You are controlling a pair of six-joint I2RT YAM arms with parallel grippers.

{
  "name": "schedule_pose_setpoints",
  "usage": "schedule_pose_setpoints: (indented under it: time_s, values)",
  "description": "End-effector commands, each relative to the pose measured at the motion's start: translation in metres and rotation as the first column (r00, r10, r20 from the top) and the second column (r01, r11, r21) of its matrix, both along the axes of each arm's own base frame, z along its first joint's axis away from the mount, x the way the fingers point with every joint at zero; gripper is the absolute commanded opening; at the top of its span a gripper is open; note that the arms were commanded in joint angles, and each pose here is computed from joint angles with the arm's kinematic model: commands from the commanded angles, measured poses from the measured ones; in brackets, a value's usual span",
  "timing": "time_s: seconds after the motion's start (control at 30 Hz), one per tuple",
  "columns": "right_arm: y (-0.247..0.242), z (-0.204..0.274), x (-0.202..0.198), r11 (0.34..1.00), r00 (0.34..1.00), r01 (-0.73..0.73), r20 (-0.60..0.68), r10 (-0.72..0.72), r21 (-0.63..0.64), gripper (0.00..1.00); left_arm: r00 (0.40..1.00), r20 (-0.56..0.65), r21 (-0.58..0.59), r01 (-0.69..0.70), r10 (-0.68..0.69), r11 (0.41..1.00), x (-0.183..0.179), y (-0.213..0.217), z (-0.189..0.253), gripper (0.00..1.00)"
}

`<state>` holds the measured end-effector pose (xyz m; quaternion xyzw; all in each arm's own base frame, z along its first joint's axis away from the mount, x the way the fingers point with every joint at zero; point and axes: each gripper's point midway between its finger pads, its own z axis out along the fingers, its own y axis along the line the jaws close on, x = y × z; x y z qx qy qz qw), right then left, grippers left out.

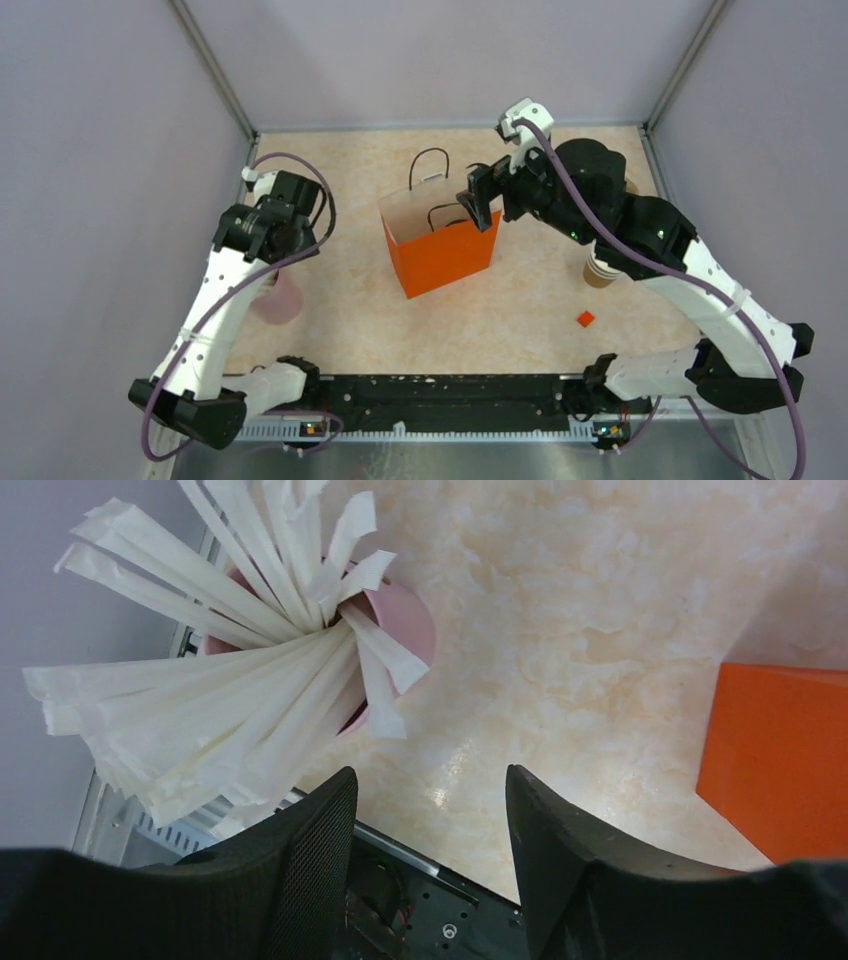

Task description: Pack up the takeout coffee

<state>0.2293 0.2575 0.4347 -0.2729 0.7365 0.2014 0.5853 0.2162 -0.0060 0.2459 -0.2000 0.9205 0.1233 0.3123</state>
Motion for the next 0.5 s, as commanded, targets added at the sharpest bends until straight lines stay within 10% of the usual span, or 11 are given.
schedule_pose_setpoints:
  time_s: [0.0, 0.47]
  values:
    - [-0.012, 0.005, 0.002, 0.999, 0.999, 0.032, 0.028, -0.033, 0.009, 0.93, 0.996, 0.077, 0.053, -0.043, 0.039, 0.998, 0.004, 0.024, 0.008, 0.61]
    - [-0.016, 0.007, 0.005, 0.999, 0.998, 0.047, 0.053, -0.046, -0.01, 0.93, 0.999, 0.038, 0.006, 0.015, -0.015, 1.0, 0.028, 0.028, -0.015, 0.29]
